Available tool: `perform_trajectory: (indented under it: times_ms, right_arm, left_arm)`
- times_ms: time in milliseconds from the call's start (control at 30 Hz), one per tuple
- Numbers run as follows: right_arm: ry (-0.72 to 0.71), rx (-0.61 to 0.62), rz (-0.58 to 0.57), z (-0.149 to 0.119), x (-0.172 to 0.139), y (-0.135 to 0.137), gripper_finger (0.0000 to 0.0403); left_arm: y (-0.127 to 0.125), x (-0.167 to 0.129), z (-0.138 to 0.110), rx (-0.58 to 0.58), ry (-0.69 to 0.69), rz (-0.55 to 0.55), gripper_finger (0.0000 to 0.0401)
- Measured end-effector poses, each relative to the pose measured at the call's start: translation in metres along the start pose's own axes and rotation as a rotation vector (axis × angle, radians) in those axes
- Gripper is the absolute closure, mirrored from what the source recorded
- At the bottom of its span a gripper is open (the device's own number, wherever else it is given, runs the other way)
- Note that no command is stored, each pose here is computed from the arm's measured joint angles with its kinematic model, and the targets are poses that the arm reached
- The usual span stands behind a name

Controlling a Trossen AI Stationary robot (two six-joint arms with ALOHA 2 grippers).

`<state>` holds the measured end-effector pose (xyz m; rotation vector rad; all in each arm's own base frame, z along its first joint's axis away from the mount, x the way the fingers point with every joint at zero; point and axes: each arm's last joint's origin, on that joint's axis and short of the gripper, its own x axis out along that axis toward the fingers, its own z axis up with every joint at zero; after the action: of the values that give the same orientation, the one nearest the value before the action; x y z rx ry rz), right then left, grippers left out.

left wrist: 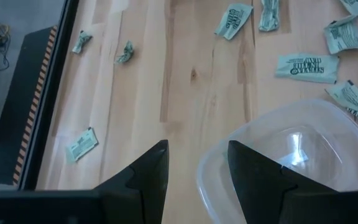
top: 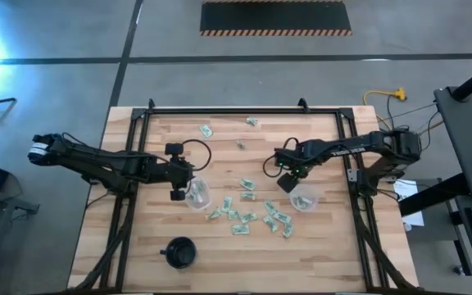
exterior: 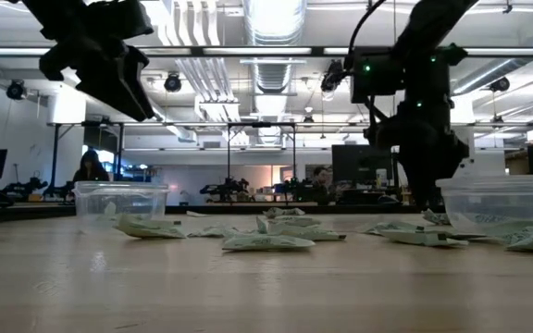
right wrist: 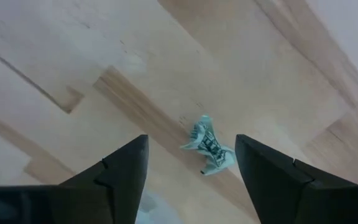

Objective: Pick and place Stevia / Truvia into bins
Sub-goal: Put the stevia packet into the round transparent container

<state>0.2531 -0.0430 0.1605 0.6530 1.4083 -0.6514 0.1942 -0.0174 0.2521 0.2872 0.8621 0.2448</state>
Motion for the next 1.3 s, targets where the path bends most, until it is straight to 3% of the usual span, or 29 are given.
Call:
perform_trajectory:
  times_ms: [800,1300]
  right_arm:
    - [0.065,0.001,-0.066,-0.001,0.021,-0.002,0.0190]
    - [0.038,-0.048,-0.059,0.001,0.021,-0.001,0.0361]
  left_arm:
    - [0.000,0.000,0.000,0.005,-0.001,0.000,0.0252]
    - [0.000,0.000,0.000,0.005,-0.001,0.000,0.0252]
